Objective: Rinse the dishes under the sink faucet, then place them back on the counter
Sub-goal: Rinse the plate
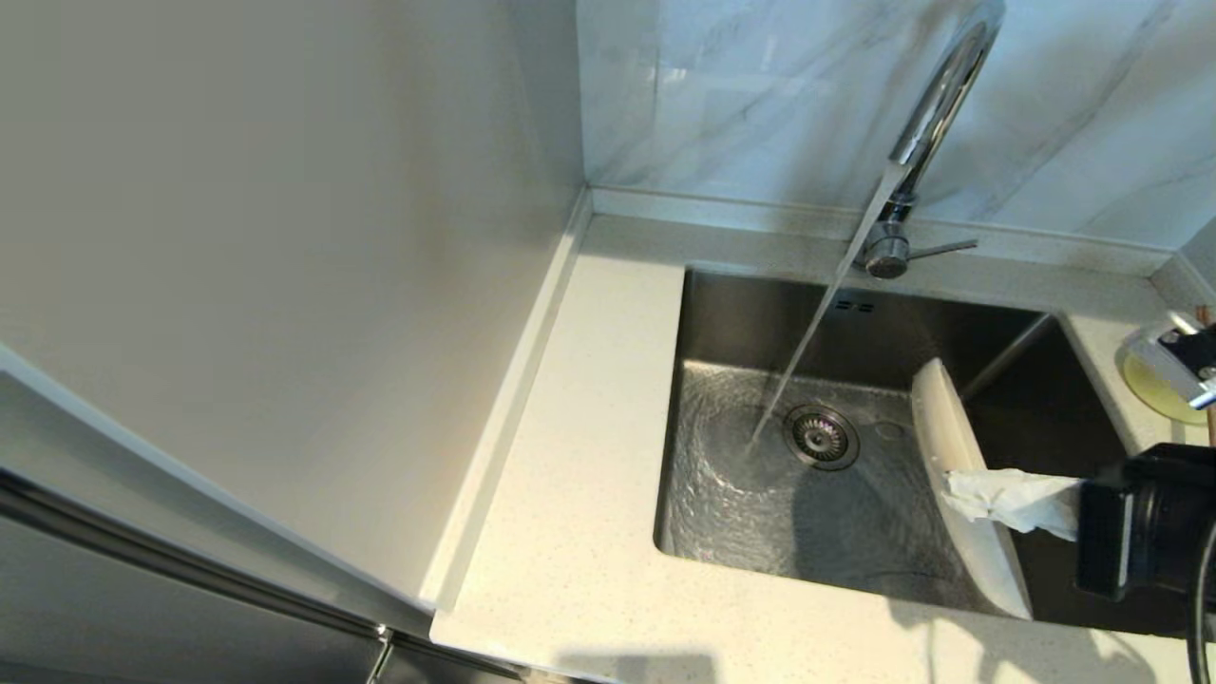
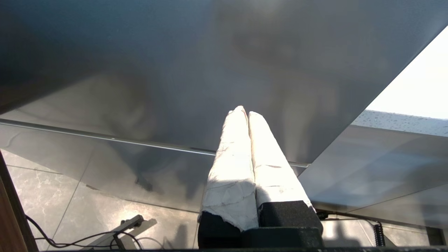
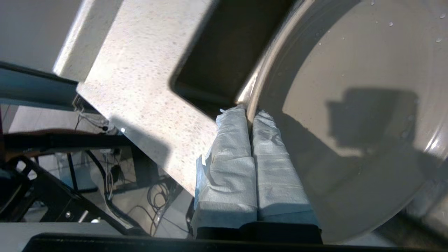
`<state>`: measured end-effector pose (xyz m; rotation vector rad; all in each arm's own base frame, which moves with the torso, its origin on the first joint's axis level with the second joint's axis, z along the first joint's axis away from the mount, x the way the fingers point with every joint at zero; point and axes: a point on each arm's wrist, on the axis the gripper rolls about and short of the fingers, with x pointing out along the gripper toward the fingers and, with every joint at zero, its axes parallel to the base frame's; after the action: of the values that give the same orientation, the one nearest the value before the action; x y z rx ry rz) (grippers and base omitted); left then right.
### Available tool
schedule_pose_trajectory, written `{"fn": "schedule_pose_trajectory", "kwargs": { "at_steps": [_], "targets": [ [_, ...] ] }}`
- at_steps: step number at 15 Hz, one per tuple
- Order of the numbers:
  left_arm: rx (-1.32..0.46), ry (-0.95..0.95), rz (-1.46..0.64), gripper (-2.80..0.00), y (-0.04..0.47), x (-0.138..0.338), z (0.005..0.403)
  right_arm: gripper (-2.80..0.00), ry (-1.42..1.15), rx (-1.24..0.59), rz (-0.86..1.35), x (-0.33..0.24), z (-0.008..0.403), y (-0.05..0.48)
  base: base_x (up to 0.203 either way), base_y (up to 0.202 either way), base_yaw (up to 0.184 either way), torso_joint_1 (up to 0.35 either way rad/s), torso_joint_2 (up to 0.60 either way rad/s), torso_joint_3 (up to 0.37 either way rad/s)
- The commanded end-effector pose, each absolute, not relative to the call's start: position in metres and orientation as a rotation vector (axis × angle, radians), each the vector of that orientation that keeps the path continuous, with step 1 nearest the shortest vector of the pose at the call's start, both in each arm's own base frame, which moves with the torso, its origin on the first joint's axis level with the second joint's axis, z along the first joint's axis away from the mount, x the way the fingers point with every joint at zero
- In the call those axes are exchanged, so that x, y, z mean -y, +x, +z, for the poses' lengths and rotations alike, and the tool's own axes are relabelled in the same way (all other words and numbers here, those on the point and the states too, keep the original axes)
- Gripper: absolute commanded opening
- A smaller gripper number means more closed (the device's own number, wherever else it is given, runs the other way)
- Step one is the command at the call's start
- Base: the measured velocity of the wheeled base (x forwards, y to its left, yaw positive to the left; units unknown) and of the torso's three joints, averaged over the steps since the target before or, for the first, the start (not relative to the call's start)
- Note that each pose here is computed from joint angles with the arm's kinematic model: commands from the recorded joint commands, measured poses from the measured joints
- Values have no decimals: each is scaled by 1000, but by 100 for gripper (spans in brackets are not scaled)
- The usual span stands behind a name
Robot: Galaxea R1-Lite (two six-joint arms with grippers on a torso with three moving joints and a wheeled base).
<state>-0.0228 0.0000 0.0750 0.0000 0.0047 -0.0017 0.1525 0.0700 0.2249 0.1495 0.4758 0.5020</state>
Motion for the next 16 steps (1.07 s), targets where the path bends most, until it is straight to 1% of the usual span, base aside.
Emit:
{"fn": "schedule_pose_trajectory", "kwargs": {
  "at_steps": [1, 7, 16],
  "targets": [
    [-5, 0, -2, -280, -23, 0, 75, -280, 125, -504, 544, -85, 222, 166, 0, 0, 0, 0, 0, 0],
    [-5, 0, -2, -280, -23, 0, 75, -280, 95, -449, 533, -111, 240, 197, 0, 0, 0, 0, 0, 0],
    [-5, 0, -2, -280, -23, 0, 75, -280, 109, -370, 448, -136, 241, 245, 0, 0, 0, 0, 0, 0]
  ]
}}
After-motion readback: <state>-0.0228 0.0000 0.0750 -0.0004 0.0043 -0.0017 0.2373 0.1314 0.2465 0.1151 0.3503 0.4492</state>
